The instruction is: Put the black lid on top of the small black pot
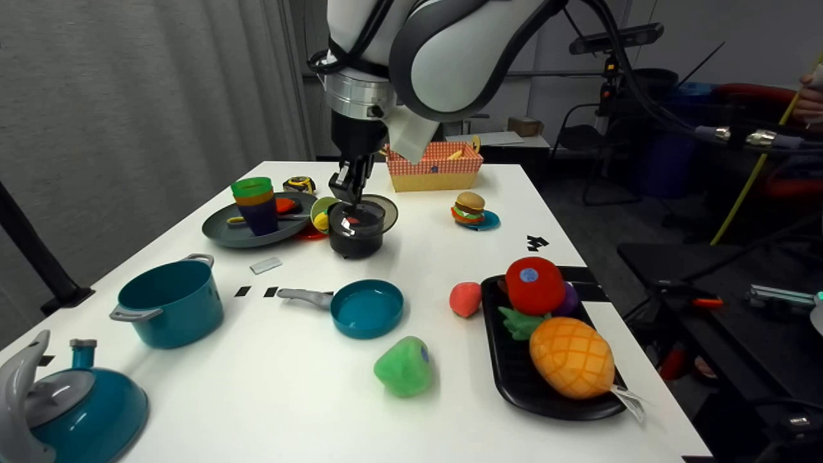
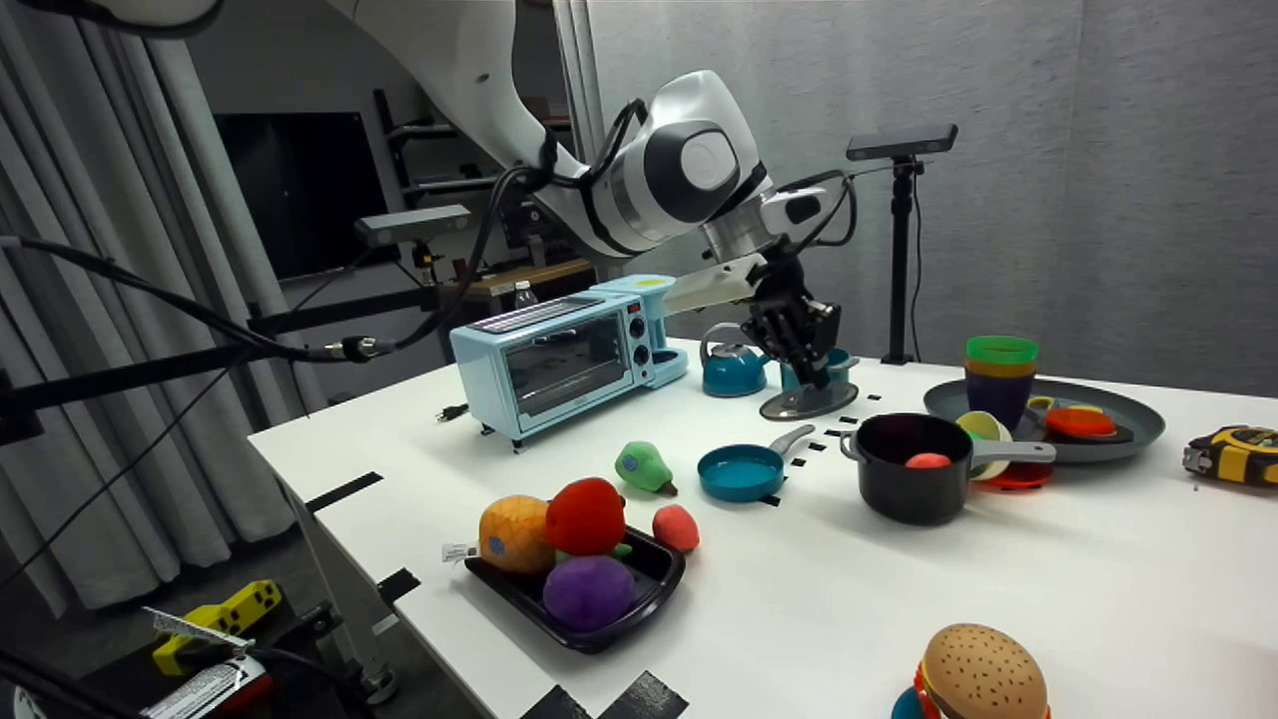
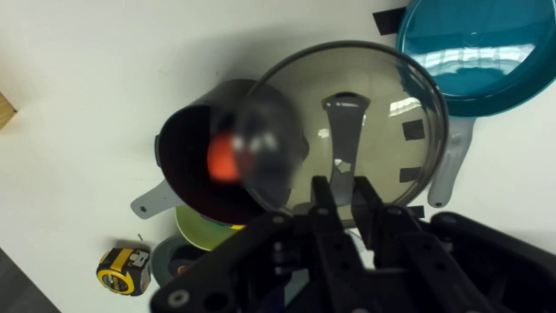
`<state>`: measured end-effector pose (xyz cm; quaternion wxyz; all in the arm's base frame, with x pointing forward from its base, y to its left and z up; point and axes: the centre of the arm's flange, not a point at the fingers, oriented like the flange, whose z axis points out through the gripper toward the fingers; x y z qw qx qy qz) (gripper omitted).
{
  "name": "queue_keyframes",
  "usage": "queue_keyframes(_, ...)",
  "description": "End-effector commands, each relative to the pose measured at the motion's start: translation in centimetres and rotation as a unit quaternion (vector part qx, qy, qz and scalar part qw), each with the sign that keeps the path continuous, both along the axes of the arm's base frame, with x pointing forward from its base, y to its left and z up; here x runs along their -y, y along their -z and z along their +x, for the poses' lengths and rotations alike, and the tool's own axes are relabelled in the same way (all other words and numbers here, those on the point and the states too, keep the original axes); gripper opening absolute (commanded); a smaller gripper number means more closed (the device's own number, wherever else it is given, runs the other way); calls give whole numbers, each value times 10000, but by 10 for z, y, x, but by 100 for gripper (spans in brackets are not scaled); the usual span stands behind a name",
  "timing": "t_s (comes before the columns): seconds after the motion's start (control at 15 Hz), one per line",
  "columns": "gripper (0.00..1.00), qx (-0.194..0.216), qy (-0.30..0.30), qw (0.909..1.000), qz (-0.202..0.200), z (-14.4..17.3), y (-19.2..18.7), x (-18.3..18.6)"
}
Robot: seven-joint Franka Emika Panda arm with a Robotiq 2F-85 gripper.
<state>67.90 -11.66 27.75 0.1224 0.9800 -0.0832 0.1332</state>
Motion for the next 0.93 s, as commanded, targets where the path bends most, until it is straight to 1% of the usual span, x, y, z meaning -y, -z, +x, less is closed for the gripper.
queue_keyframes(0.0,4,-104,357,9993,39,3,-3,24)
queue_keyframes(0.4,4,-180,799,9966,118,7,-2,64)
queue_keyframes(0.87,4,100,1256,9919,140,31,6,101)
